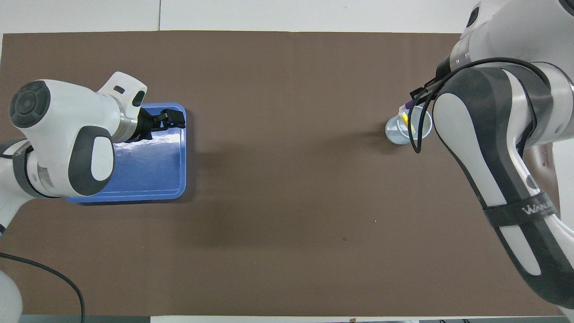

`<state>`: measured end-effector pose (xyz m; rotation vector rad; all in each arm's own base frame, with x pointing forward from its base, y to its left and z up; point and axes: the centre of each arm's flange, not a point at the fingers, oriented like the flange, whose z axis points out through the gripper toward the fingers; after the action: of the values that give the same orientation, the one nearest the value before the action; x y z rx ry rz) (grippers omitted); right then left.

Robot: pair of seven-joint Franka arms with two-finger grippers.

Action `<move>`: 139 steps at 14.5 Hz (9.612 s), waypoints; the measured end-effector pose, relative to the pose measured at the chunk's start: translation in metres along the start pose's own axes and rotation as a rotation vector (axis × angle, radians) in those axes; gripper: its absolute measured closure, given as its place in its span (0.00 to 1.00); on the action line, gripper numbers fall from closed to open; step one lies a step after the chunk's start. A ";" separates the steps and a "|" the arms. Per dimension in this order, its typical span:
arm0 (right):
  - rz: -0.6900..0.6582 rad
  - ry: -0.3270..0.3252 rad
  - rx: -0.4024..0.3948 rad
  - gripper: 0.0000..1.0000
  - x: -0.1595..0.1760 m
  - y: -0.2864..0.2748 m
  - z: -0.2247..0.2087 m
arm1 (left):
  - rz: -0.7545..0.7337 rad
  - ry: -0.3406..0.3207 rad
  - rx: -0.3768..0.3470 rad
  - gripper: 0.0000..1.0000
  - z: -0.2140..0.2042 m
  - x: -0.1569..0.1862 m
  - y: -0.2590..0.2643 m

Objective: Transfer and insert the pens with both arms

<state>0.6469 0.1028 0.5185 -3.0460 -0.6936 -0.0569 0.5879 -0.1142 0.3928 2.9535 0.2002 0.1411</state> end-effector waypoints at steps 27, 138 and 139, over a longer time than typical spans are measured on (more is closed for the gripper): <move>0.333 0.178 0.494 0.00 -0.030 -0.005 0.039 | 0.122 -0.117 0.099 0.83 0.037 0.009 -0.169; 0.270 -0.106 -0.030 0.00 -0.153 0.064 -0.130 | 0.190 -0.154 0.160 0.00 -0.235 -0.014 -0.060; 0.266 -0.107 -0.032 0.00 -0.151 0.060 -0.130 | 0.190 -0.151 0.159 0.00 -0.235 -0.014 -0.060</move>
<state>0.5327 -0.0197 0.6421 -3.1604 -0.2875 0.0995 0.5418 -0.0172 0.6107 3.1198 -0.0946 -0.0776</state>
